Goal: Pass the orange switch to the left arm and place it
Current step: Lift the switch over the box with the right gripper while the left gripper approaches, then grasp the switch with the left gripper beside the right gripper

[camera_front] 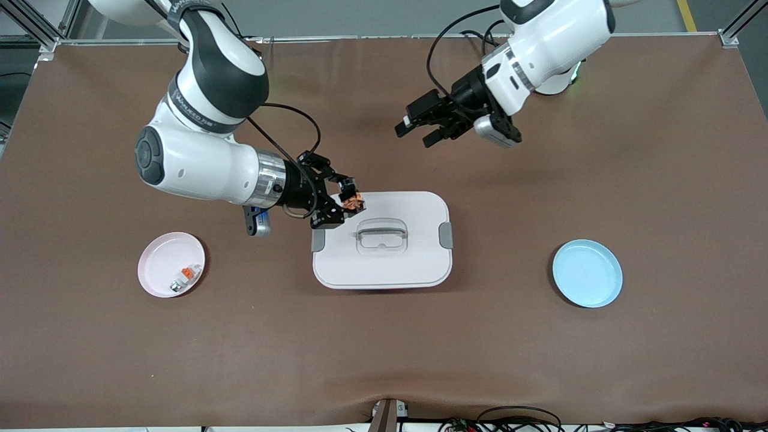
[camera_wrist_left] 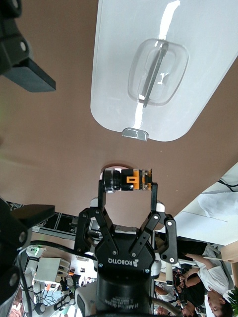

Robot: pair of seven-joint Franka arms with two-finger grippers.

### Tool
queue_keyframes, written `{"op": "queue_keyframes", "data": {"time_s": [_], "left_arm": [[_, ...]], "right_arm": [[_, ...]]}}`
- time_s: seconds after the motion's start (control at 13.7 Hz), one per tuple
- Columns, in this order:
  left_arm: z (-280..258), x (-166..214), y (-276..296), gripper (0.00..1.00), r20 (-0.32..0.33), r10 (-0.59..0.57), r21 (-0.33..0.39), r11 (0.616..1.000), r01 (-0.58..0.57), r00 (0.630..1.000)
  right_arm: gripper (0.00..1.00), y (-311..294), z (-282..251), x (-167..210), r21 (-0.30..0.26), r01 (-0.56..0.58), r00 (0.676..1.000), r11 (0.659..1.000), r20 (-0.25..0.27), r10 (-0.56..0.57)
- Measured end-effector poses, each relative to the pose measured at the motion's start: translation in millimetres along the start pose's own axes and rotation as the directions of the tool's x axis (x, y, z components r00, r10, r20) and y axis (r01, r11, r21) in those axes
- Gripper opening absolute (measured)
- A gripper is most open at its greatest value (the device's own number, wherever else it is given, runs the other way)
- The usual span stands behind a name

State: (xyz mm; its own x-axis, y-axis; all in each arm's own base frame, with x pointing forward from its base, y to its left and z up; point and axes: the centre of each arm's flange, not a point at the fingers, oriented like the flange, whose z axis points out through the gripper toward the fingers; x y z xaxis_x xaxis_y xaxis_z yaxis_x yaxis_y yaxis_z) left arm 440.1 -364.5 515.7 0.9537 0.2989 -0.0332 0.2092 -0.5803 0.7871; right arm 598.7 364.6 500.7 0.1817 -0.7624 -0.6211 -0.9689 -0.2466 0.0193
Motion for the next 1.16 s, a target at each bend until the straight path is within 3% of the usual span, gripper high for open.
{"op": "queue_keyframes", "data": {"time_s": [0.29,0.58,0.87,1.16], "left_arm": [[21.8,-13.8,2.9,1.00,-0.011,0.008,-0.013,1.000,-0.008,1.000],[21.9,2.6,12.5,1.00,-0.031,-0.015,-0.054,0.998,0.014,0.999],[28.9,23.7,4.0,1.00,-0.068,-0.062,-0.075,0.996,0.056,0.996],[38.7,16.4,0.2,1.00,-0.050,-0.062,-0.065,0.996,0.059,0.997]], "right_arm": [[0.72,11.1,14.5,-29.9,-0.032,0.020,1.000,0.999,-0.003,-0.020],[0.72,35.3,33.7,-54.7,-0.155,0.063,0.997,0.986,-0.025,-0.068],[0.72,51.0,9.3,-76.5,-0.154,0.073,0.996,0.985,-0.036,-0.080],[0.72,50.5,-1.7,-75.1,-0.134,0.057,0.997,0.989,-0.048,-0.064]]}}
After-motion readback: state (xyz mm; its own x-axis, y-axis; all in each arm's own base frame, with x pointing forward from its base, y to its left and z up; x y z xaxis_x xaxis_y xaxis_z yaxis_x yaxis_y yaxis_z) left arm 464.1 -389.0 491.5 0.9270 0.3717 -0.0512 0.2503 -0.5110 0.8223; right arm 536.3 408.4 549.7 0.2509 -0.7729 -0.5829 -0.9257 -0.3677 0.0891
